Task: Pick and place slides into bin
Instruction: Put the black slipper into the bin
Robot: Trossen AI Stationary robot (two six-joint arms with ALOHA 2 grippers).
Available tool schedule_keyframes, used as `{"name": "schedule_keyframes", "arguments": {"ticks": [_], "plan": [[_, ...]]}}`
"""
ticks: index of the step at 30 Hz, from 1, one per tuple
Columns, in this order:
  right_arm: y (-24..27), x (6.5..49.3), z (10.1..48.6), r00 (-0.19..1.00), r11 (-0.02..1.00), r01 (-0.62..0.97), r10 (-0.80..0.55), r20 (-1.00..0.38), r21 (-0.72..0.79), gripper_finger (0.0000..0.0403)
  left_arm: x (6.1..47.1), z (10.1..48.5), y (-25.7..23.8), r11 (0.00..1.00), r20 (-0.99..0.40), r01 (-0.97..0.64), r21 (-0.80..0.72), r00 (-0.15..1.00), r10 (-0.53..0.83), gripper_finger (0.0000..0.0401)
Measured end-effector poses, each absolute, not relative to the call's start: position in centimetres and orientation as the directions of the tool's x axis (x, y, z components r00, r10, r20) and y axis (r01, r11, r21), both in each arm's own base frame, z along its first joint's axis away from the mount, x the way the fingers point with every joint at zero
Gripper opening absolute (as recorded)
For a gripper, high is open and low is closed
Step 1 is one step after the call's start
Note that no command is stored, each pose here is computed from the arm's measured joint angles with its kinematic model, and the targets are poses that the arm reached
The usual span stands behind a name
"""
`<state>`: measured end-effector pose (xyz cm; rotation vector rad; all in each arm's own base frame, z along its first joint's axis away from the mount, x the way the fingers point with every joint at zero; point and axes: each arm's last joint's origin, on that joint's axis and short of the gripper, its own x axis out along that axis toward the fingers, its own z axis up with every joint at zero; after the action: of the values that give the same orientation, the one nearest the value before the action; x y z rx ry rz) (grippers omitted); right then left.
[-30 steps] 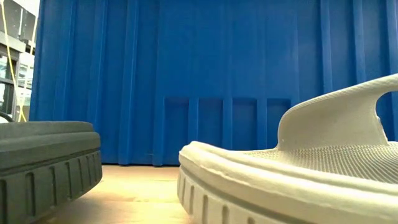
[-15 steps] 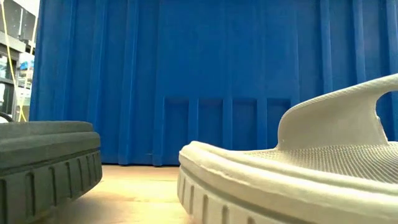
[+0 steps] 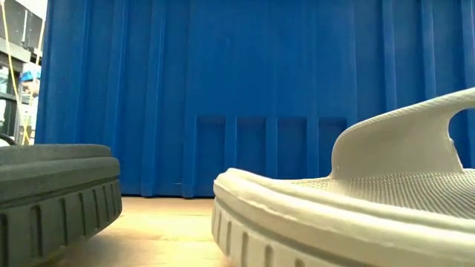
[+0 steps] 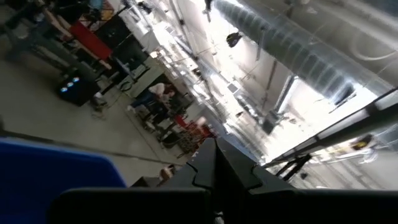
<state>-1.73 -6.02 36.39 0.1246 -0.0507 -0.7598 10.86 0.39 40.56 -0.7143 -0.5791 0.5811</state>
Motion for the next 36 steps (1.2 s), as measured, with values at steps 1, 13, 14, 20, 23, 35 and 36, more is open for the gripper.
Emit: {"name": "schedule_keyframes", "arguments": {"ticks": [1, 13, 14, 20, 23, 35, 36], "plan": [[-6.0, -1.7, 36.4, 0.724, 0.721, 0.685, -0.689, 0.001, 0.104, 0.0114, 11.0, 40.5, 0.4, 0.611, 0.278, -0.29, -0.737, 0.693, 0.665, 0.0001], [-1.5, 2.6, 31.2, 0.707, 0.609, 0.606, -0.708, 0.006, 0.511, 0.0111, 11.6, 40.3, 0.3, 0.587, 0.268, -0.264, -0.765, 0.698, 0.664, 0.0001], [-1.0, 3.1, 30.3, 0.71, 0.593, 0.583, -0.704, 0.007, 0.555, 0.0111, 11.6, 40.3, 0.3, 0.587, 0.268, -0.264, -0.765, 0.698, 0.664, 0.0001], [1.3, 5.5, 24.2, 0.697, 0.404, 0.415, -0.717, 0.001, 0.816, 0.0107, 11.5, 40.3, 0.3, 0.577, 0.262, -0.275, -0.769, 0.687, 0.678, 0.0001], [1.9, 6.5, 21.2, 0.665, 0.294, 0.329, -0.747, 0.001, 0.897, 0.0113, 11.5, 40.3, 0.3, 0.574, 0.261, -0.277, -0.771, 0.684, 0.681, 0.0001], [0.8, 7.6, 17.1, 0.472, 0.069, 0.129, -0.882, 0.0, 0.989, 0.0168, 11.4, 40.4, 0.3, 0.577, 0.269, -0.257, -0.776, 0.693, 0.669, 0.0001], [0.6, 7.6, 17.3, 0.45, 0.061, 0.122, -0.893, 0.0, 0.991, 0.0169, 11.5, 40.4, 0.3, 0.577, 0.268, -0.257, -0.775, 0.693, 0.669, 0.0001]]}}
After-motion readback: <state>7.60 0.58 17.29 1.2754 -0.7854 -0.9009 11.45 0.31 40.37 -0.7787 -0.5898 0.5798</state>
